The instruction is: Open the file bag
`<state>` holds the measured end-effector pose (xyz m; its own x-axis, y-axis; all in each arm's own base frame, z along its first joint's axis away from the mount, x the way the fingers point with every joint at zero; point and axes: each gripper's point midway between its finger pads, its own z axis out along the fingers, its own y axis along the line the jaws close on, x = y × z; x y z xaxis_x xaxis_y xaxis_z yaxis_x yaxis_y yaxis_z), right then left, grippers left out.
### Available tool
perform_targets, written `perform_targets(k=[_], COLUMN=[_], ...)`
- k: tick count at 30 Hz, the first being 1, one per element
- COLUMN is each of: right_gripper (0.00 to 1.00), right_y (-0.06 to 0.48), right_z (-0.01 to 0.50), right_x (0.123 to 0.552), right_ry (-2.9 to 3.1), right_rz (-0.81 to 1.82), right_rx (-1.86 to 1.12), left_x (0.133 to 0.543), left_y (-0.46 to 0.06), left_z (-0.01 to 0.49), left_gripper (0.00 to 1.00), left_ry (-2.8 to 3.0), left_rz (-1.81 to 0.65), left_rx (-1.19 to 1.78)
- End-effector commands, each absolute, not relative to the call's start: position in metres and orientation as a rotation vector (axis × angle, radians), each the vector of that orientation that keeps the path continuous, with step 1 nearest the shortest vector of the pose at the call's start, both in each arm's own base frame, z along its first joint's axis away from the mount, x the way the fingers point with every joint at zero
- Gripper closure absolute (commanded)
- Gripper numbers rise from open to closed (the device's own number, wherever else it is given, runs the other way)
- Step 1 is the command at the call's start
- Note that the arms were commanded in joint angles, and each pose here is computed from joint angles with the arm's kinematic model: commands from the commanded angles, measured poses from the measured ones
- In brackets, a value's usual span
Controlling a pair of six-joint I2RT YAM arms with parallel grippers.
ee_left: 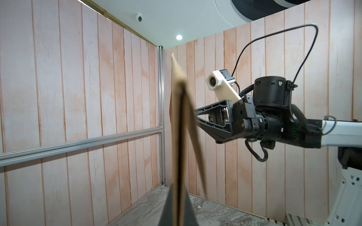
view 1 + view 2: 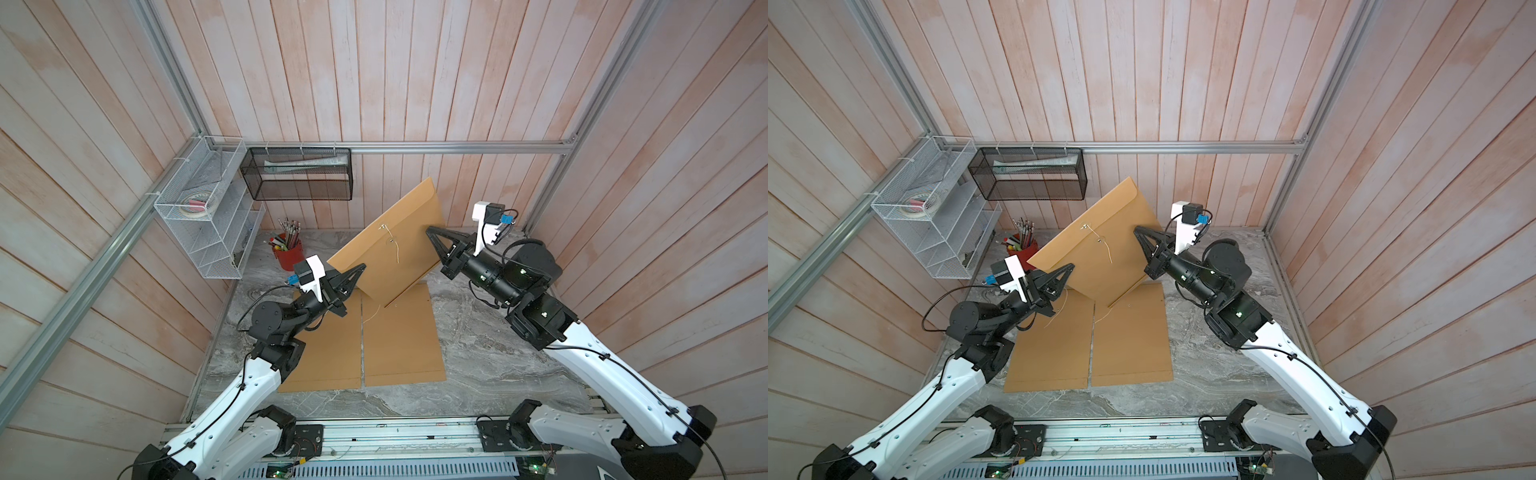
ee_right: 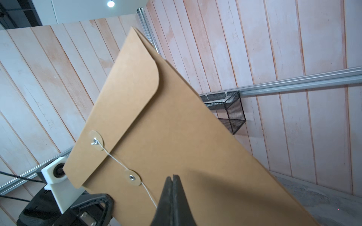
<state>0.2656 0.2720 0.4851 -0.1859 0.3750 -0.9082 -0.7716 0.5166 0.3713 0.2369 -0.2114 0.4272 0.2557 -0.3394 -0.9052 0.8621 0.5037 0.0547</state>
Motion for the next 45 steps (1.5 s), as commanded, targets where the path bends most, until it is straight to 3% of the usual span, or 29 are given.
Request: perform_targets(k=[1,10,18,29,35,42,45], right_gripper=[0.99,0.69,0.58,0.59,0.68,0.70,0.79], right_y=[0.286,0.313,0.328,0.341,0.346,0.349,0.350], right_z=[0.466,0.413,0.405,0.402,0.404,0.409,0.411], right_x=[0.267,0.267,0.257,0.258,0.263,0.270,0.272], right_ry=[1.499,1.625,1.598,1.566,1.543,1.522,1.512], right_rz=[1.051,1.080,1.168,1.241,1.256,1.261,1.265], right_rx=[-0.471,-0.614,-0.706,-0.733,-0.726,-0.701,-0.693], left_x=[0.236,0.229,0.224,0.221,0.218,0.216,0.216], left_y=[-0.211,-0.215,-0.219,-0.223,-0.224,-0.224,-0.224], left_z=[0.428,0.437,0.441,0.440,0.441,0.439,0.438], left_gripper=[1.00,1.00,1.00,1.00,1.00,1.00,1.00], left_ry=[0.997,0.971,0.957,0.955,0.949,0.955,0.960], left_rz=[-0.886,-0.857,-0.846,-0.875,-0.886,-0.897,-0.897], left_rx=[0.640,0.709,0.764,0.794,0.808,0.813,0.812])
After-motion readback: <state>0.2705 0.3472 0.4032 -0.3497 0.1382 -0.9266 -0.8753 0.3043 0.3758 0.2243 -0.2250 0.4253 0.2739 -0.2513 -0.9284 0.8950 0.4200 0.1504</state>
